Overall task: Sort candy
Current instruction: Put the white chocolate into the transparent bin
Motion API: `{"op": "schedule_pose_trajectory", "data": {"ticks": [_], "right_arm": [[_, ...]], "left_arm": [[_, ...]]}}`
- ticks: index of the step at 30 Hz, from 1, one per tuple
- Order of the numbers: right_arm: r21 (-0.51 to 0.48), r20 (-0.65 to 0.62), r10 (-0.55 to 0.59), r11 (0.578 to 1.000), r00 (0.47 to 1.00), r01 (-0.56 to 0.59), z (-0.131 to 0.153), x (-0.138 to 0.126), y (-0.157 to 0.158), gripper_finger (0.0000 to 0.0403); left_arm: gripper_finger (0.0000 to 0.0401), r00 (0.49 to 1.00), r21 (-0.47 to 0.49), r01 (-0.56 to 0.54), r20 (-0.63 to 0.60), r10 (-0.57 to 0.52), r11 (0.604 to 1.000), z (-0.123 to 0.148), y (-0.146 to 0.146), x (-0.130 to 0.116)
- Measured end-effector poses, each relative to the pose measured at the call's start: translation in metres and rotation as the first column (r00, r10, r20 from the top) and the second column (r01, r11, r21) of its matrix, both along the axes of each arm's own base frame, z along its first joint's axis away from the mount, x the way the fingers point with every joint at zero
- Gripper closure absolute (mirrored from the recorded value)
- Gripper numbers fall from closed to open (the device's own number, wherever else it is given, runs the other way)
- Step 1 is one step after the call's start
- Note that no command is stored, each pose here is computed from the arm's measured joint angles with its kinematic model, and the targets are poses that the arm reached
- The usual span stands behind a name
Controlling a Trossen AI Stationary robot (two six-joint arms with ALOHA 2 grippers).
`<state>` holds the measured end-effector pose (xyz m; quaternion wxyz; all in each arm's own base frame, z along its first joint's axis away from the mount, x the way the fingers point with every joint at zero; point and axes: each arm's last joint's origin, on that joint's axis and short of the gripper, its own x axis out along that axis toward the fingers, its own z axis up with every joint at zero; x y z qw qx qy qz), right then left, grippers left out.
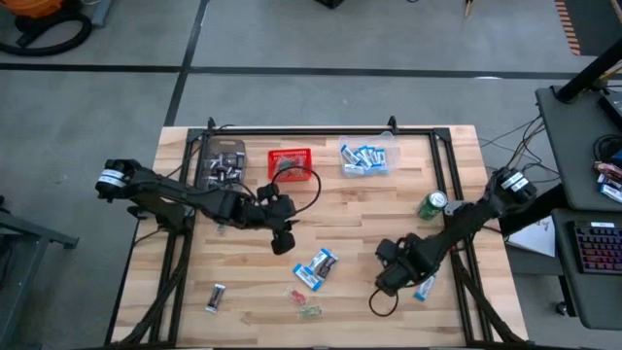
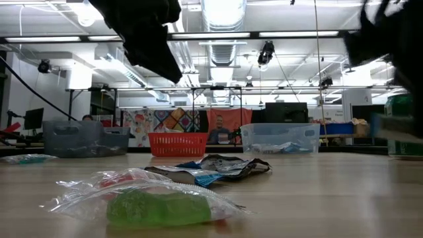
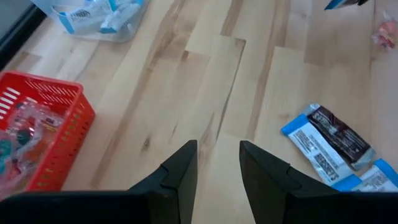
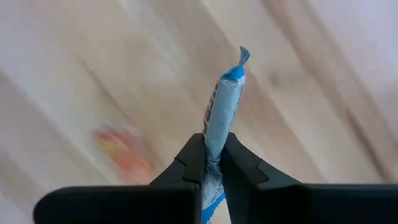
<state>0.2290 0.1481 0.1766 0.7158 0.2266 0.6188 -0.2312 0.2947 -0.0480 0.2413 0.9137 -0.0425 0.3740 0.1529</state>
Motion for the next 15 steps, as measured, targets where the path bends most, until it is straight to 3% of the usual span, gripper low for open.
{"op": "schedule_pose_trajectory", "data": {"ticks": [5, 10, 15], "right_arm": [[-0.071, 0.245, 0.099, 0.994, 0.964, -0.084, 0.024, 0.018, -0.018, 0.0380], [-0.226, 0.423, 0.256, 0.959, 0.869, -0.173, 0.051, 0.038, -0.048, 0.0380], [-0.372, 0.491, 0.288, 0.923, 0.822, -0.101, 0.079, 0.048, -0.107, 0.0380]], "left_arm": [[0.0298, 1.000, -0.015, 0.008, -0.010, -0.008, 1.000, -0.003, -0.008, -0.002], [0.0298, 0.994, -0.027, -0.008, -0.110, 0.005, 1.000, -0.008, -0.013, -0.013], [0.0298, 0.950, -0.077, -0.124, -0.296, 0.096, 0.989, -0.010, -0.013, -0.030]]}}
